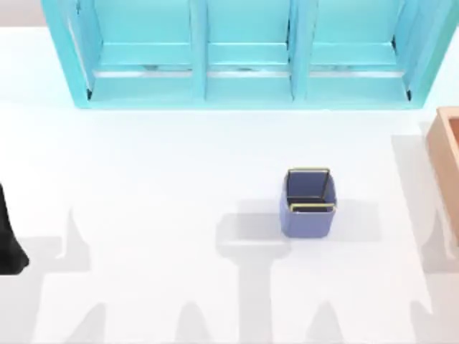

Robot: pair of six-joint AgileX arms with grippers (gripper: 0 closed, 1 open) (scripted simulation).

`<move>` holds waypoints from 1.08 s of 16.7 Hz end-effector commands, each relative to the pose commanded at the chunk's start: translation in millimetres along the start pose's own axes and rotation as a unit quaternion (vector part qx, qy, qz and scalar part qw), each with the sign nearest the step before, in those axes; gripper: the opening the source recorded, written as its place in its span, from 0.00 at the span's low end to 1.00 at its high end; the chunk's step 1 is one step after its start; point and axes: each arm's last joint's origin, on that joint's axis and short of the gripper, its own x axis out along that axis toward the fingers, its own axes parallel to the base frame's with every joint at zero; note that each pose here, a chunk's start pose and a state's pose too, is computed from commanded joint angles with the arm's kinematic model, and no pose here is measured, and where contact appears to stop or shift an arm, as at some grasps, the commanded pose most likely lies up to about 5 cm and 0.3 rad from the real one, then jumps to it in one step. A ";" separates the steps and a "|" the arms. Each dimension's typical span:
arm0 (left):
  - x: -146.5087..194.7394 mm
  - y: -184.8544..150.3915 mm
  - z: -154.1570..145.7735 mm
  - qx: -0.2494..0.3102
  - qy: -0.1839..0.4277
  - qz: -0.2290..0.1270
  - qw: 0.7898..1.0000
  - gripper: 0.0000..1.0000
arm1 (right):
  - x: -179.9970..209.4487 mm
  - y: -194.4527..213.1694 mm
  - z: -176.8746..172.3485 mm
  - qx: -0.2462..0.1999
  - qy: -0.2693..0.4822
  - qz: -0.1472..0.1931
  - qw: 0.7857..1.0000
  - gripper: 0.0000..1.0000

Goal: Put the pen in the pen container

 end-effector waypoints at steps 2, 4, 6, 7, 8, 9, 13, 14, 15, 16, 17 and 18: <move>0.0 0.0 0.0 0.000 0.000 0.000 1.000 1.00 | 0.0 0.0 0.0 0.000 0.000 0.000 1.000 1.00; 0.6 1.6 5.0 -0.006 0.007 0.002 1.000 1.00 | 0.0 0.0 0.0 0.000 0.000 0.000 1.000 1.00; 2.8 5.1 15.7 -0.021 0.025 0.006 0.999 1.00 | 0.0 0.0 0.0 0.000 0.000 0.000 1.000 1.00; 5.3 7.5 22.2 -0.032 0.040 0.007 0.999 1.00 | 0.0 0.0 0.0 0.000 0.000 0.000 1.000 1.00; 8.9 10.4 28.9 -0.045 0.058 0.009 0.997 1.00 | 0.0 0.0 0.0 0.000 0.000 0.000 1.000 1.00; 14.1 14.1 35.5 -0.061 0.081 0.012 0.995 1.00 | 0.0 0.0 0.0 0.000 0.000 0.000 1.000 1.00; 50.9 40.3 51.6 -0.162 0.202 0.032 0.965 1.00 | 0.0 0.0 0.0 0.000 0.000 0.000 1.000 1.00; 63.0 50.6 51.3 -0.195 0.236 0.040 0.951 1.00 | 0.0 0.0 0.0 0.000 0.000 0.000 1.000 1.00; 75.3 62.3 49.0 -0.231 0.268 0.049 0.934 1.00 | 0.0 0.0 0.0 0.000 0.000 0.000 1.000 1.00; 87.3 75.2 44.8 -0.269 0.298 0.059 0.914 1.00 | 0.0 0.0 0.0 0.000 0.000 0.000 1.000 1.00; 98.5 89.1 39.0 -0.307 0.324 0.069 0.892 1.00 | 0.0 0.0 0.0 0.000 0.000 0.000 1.000 1.00; 108.4 103.6 32.0 -0.344 0.346 0.079 0.869 1.00 | 0.0 0.0 0.0 0.000 0.000 0.000 1.000 1.00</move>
